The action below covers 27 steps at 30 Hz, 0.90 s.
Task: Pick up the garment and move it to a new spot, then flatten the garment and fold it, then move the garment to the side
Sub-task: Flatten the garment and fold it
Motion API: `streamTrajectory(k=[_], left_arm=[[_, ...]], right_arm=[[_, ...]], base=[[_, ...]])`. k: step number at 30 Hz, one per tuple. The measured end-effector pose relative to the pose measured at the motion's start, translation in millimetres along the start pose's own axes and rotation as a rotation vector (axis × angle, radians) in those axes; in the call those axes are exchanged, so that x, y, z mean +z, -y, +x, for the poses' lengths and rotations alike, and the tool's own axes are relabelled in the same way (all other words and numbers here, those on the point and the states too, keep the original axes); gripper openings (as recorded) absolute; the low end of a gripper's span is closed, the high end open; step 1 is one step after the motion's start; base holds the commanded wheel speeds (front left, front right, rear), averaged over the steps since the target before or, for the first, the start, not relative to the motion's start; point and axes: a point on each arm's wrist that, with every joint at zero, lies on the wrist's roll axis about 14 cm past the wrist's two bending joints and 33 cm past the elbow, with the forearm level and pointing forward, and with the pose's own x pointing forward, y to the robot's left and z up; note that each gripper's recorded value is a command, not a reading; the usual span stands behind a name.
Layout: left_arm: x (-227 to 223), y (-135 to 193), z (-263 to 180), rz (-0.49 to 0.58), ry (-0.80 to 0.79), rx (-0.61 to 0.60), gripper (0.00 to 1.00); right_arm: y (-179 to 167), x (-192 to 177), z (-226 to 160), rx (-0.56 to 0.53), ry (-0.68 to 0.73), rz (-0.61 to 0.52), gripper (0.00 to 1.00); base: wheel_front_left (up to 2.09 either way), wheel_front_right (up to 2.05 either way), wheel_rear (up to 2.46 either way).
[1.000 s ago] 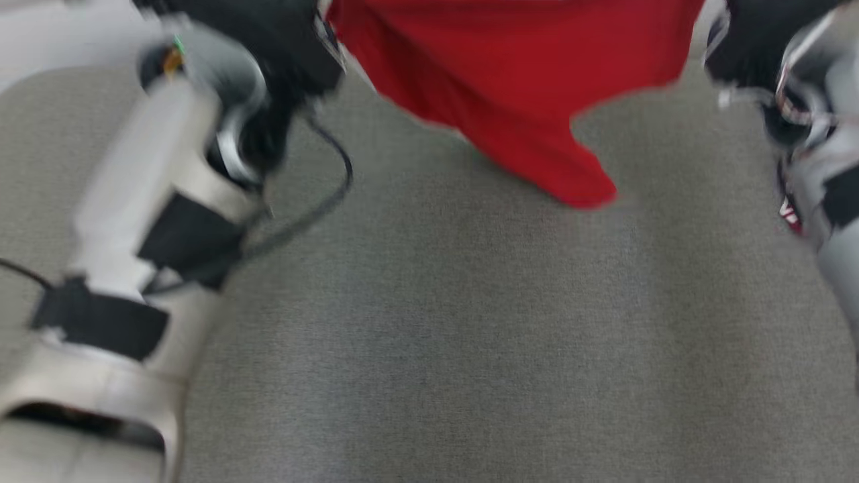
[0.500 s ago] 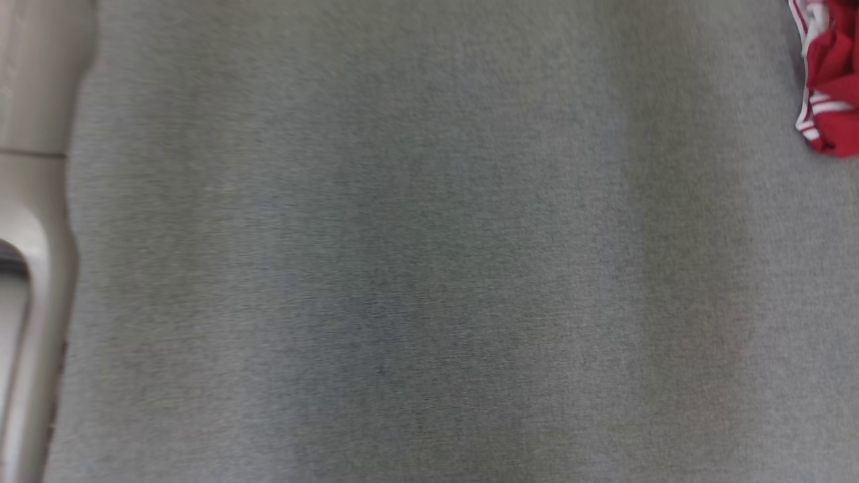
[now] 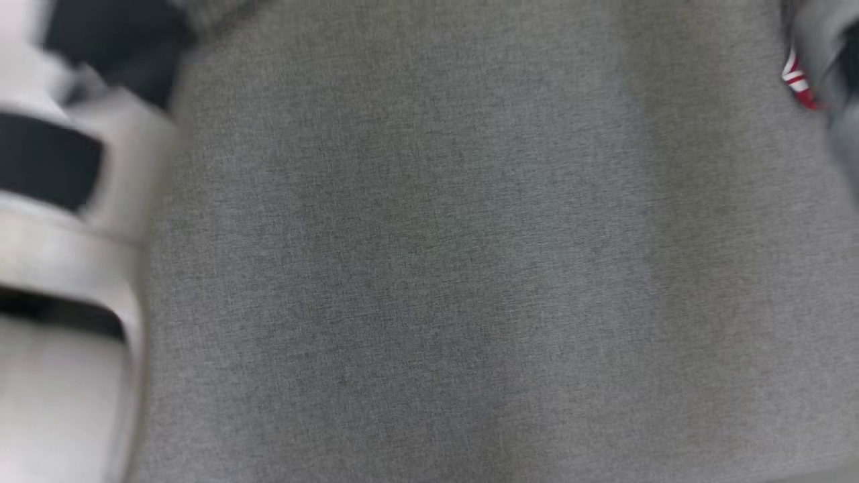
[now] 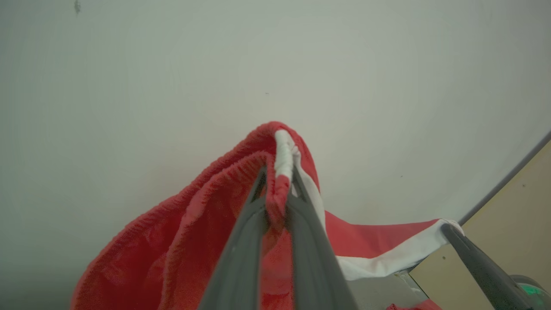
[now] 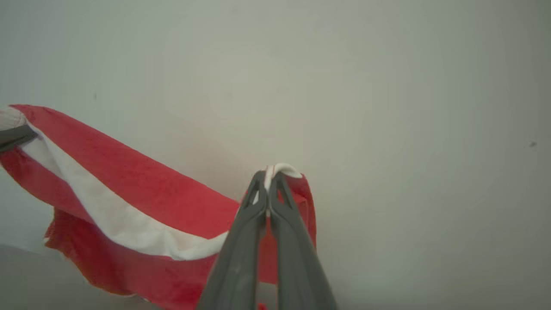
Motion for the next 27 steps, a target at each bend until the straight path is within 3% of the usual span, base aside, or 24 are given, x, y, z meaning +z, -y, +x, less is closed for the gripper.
streamTrajectory(k=[7,16,27], left_arm=[[-45.7,9.1,-57.6,-0.149,0.011,-0.03,0.0],[-92.4,5.9,-192.3,-0.29,-0.034,0.13,0.0],[-134.3,0.1,-334.6,-0.308,-0.154,0.371,0.0]], right_arm=[[-0.9,-49.0,-73.7,0.032,-0.092,0.096,0.0],[-8.7,-90.4,-201.8,-0.012,-0.216,0.265,0.0],[-67.4,-133.1,-335.8,-0.106,-0.404,0.444,0.0]], base=[[0.0,0.0,0.0],[0.0,0.0,0.0],[0.0,0.0,0.0]])
